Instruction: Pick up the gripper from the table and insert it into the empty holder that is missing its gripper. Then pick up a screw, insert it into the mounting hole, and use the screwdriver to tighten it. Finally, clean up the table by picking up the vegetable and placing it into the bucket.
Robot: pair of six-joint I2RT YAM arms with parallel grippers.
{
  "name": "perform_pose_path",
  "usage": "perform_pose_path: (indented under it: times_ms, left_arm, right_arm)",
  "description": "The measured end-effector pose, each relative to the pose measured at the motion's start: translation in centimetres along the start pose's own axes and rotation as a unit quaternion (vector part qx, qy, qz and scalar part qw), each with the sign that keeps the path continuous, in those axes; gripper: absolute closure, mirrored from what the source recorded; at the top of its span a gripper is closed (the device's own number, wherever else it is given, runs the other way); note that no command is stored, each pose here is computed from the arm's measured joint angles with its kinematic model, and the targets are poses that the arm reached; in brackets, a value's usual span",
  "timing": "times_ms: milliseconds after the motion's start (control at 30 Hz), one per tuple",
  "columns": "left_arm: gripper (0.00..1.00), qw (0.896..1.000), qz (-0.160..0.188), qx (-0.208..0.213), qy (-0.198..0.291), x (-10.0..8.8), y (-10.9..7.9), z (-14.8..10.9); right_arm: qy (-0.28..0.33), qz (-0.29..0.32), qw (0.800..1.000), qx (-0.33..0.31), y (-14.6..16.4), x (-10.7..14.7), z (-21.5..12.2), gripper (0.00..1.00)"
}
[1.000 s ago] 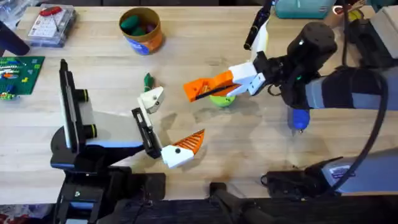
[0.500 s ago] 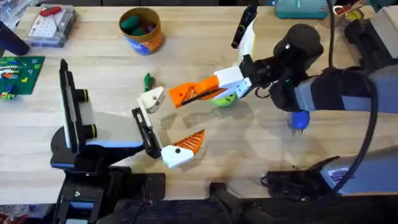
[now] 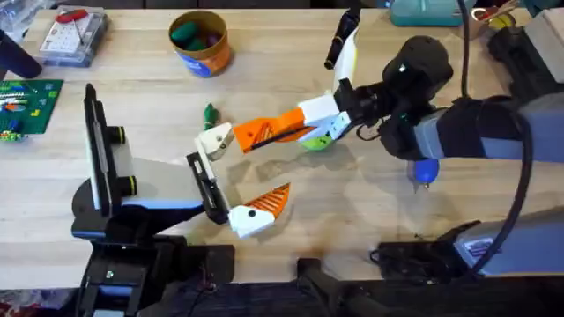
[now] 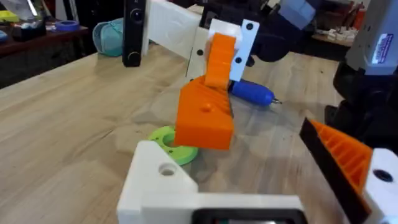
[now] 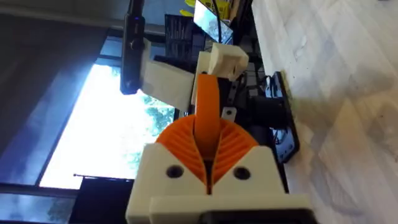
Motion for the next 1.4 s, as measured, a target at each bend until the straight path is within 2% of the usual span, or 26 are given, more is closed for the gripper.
perform_pose_path:
  times_ms: [1400]
  left_arm:
    - [0.009, 1.0, 0.0, -0.002, 0.0, 0.0, 0.0, 0.0]
  right_arm:
    - [-0.008, 0.044, 0.999, 0.005, -1.9, -0.4, 0.9, 0.996]
Point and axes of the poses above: each hand's point on the last joint's axis, 136 mm out from that joint toward the fingers, its own z axis out along the fingers, its own y axis along the line the jaws close on, x = y × z, the point moved 4 cm from there along -z, back along the fingers, and after that the axes turned 5 degrees about z, right-handed, at the moved point
